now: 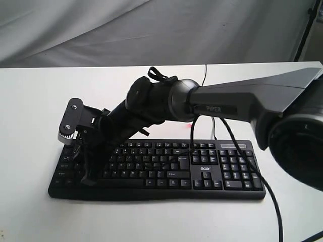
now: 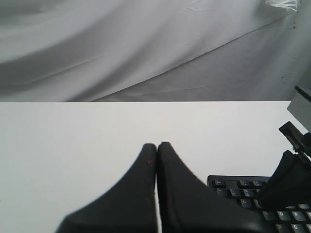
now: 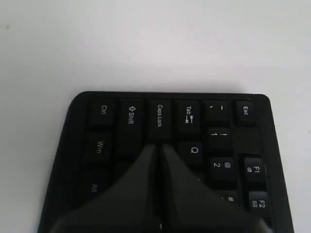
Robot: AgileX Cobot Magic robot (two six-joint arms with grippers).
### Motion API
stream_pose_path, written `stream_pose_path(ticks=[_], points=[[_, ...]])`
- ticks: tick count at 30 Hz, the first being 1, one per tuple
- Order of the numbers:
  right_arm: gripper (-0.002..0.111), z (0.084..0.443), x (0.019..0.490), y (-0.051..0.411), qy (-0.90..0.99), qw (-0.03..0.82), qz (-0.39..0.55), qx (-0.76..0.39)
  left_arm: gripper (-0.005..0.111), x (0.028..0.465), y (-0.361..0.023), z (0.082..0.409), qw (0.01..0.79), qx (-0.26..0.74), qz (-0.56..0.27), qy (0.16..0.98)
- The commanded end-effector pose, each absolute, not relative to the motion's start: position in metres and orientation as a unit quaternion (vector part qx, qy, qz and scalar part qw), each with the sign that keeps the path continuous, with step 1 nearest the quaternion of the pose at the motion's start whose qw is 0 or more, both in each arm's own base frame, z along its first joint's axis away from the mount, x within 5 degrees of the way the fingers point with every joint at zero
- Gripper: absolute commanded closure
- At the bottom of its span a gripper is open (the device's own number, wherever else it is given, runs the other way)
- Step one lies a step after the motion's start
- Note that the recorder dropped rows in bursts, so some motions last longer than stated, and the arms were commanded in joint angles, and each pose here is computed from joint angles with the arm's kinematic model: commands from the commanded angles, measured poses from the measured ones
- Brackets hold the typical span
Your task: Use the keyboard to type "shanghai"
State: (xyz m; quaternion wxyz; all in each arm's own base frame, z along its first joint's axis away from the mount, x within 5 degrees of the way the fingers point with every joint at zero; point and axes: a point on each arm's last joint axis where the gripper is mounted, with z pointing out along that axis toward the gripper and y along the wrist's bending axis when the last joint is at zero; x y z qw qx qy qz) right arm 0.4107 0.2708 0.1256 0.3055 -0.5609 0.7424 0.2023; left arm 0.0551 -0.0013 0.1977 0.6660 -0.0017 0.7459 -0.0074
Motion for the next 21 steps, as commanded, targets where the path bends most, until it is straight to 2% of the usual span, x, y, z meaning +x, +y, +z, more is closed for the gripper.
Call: stream_pose_path(ticks=[1, 21], points=[[0.108, 0.1273, 0.4111, 0.2711, 0.738, 0.307, 0.196, -0.568, 0.106, 0.0554, -0.0016, 0.1975, 0.666, -0.002, -0.011, 0.746], [0.108, 0.1238, 0.4109, 0.2708, 0.738, 0.302, 0.195, -0.572, 0.106, 0.0554, -0.0016, 0.1975, 0.666, -0.002, -0.011, 0.746]])
